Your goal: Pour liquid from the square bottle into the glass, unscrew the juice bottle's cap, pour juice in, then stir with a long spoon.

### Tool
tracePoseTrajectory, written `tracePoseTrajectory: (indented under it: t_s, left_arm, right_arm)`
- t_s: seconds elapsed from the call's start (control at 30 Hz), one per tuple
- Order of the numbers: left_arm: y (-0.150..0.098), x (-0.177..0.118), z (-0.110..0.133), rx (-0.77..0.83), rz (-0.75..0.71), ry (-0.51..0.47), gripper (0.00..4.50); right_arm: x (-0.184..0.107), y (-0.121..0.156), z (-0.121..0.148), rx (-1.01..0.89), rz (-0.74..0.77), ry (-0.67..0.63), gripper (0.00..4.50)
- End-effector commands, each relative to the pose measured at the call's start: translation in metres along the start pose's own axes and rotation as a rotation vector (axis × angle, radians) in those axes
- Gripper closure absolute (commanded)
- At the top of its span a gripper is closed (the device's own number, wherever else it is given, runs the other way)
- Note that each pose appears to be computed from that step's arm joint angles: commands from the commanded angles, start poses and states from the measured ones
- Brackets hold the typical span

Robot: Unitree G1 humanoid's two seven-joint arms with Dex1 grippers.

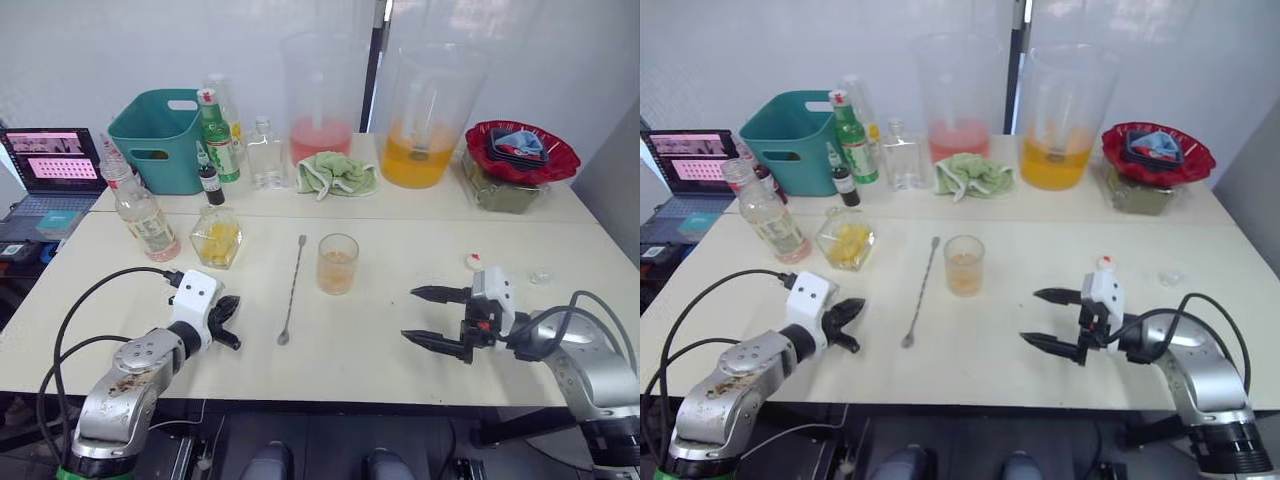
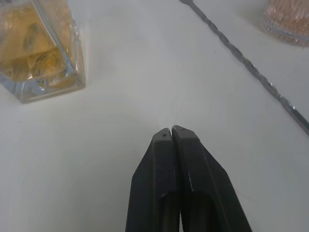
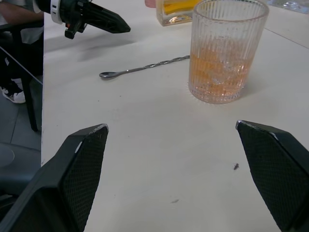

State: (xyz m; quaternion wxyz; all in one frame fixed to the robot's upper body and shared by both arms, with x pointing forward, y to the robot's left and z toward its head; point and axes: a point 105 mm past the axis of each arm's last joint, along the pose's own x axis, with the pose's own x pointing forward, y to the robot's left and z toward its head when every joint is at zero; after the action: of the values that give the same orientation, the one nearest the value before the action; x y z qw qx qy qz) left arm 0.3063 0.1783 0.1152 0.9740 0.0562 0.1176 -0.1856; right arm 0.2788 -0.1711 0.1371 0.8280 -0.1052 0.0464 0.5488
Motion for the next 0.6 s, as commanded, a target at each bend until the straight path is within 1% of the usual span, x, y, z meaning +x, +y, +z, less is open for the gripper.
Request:
tracePoseTrajectory:
  t_s: [0.03,0.13,0.2,0.3,0.4,0.57,0.6]
  left_arm:
    - [-0.022,0.008,0.022,-0.047,-0.016,-0.076,3.01]
    - [-0.042,0.019,0.019,-0.089,-0.024,-0.058,1.96]
    - [-0.050,0.026,0.011,-0.094,-0.012,-0.025,1.29]
    - [-0.063,0.040,-0.002,-0.074,0.009,0.050,0.31]
    - [-0.067,0.047,-0.019,0.033,0.060,0.144,0.31]
    - [-0.078,0.052,-0.035,0.009,0.083,0.226,0.31]
    - [-0.079,0.052,-0.037,-0.005,0.089,0.237,0.57]
  right_arm:
    - [-0.002,-0.002,0.007,-0.050,-0.008,-0.014,0.00]
    - [-0.003,-0.001,0.006,-0.054,-0.018,-0.007,0.00]
    - [-0.005,0.000,0.005,-0.058,-0.024,-0.002,0.00]
    - [-0.008,-0.002,0.006,-0.063,-0.041,0.003,0.00]
    - [-0.009,0.000,0.007,-0.067,-0.047,0.010,0.00]
    - [-0.014,0.001,0.010,-0.078,-0.053,0.029,0.00]
    - [-0.015,0.001,0.011,-0.080,-0.054,0.032,0.00]
